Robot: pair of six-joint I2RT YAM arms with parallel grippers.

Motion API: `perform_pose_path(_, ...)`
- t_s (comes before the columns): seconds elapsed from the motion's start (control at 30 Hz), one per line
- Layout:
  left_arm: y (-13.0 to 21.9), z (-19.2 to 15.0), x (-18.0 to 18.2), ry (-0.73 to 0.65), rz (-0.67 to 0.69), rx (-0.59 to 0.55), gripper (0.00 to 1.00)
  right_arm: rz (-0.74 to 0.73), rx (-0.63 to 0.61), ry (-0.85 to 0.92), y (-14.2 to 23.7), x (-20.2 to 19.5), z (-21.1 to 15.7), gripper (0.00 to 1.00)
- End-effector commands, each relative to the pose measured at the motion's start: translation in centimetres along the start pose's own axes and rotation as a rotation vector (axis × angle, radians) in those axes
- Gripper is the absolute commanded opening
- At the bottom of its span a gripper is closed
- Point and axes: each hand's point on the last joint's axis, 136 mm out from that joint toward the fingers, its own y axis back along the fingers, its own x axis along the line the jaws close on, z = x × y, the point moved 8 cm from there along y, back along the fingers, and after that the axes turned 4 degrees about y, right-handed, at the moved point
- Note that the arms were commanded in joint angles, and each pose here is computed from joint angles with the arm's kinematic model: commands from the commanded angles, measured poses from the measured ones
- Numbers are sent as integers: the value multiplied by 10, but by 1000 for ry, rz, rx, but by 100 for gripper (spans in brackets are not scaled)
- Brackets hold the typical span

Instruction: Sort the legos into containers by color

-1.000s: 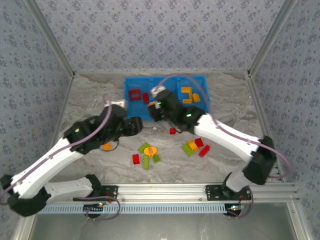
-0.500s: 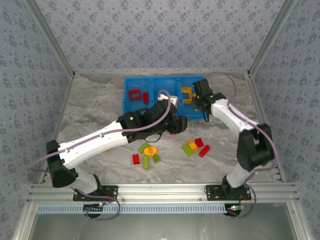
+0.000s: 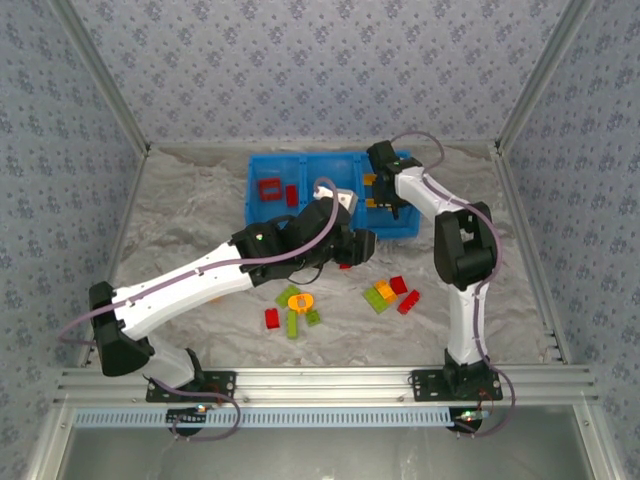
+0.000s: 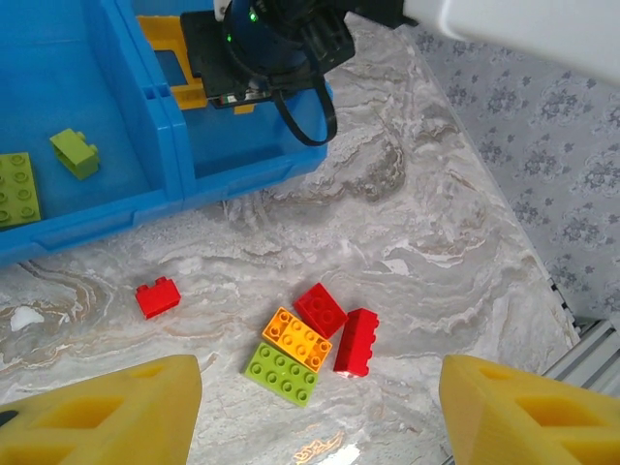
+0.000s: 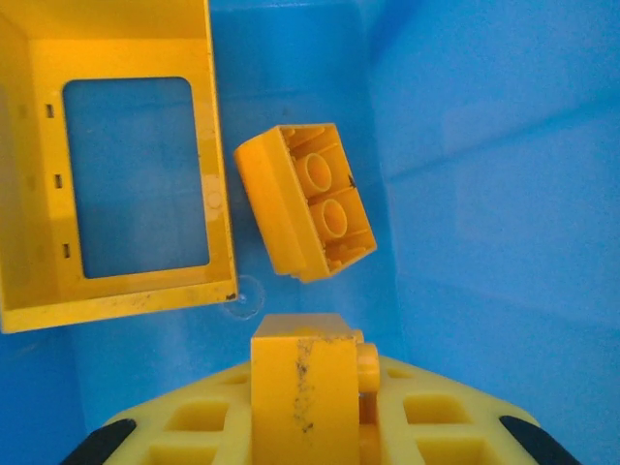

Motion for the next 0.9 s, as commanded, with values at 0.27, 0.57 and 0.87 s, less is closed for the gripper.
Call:
perform_pose_path(0.27,22,9,1,-9,1,-49,67,-39,17,28,-3,-3,8,49)
perform_pose_path(0.57,29,-9,31,30,119,-27,68,-13,-187,5,89,-10,28,55)
perform_pose_path(0.87,21,-45,100,159,351,117,68,193,-483,69,218,-6,-20,55)
